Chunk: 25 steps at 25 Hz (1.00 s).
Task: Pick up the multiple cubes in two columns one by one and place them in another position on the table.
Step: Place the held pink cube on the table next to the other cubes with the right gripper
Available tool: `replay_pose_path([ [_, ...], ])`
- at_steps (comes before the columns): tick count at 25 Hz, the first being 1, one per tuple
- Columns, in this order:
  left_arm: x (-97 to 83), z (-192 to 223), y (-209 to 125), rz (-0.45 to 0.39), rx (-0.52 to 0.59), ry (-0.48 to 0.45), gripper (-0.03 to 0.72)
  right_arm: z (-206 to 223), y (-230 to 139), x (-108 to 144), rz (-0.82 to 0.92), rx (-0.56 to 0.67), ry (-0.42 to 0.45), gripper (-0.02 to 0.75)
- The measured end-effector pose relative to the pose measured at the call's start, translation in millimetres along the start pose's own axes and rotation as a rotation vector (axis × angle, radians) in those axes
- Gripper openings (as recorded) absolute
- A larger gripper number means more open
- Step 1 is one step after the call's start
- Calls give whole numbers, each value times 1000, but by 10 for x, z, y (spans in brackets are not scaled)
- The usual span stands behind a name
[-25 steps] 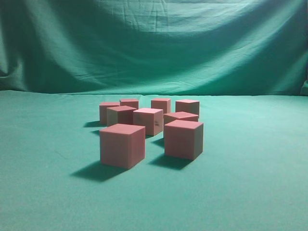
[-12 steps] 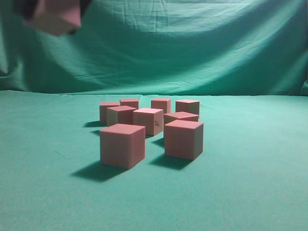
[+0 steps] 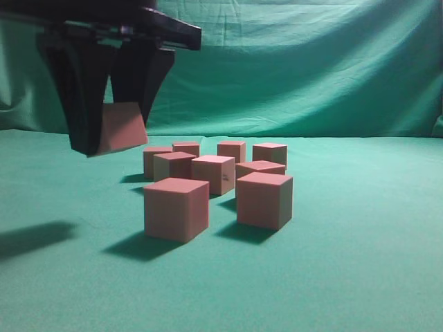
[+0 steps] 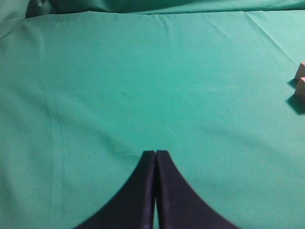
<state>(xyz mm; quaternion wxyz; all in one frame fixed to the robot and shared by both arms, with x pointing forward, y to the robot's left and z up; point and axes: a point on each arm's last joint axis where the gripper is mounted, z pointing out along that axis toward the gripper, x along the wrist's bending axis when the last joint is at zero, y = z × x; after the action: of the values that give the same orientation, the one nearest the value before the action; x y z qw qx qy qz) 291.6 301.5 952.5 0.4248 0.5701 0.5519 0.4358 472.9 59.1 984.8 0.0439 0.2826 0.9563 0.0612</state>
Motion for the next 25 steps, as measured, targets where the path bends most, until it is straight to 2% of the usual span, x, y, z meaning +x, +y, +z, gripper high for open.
replay_pose_path([
  [2,0,0,0,0,0,0,0,22,20,37,27,-16,-35,251],
  [9,0,0,0,0,0,0,0,66,47,121,119,-28,24,251],
  [25,0,0,0,0,0,0,0,334,-43,150,158,-35,45,251],
])
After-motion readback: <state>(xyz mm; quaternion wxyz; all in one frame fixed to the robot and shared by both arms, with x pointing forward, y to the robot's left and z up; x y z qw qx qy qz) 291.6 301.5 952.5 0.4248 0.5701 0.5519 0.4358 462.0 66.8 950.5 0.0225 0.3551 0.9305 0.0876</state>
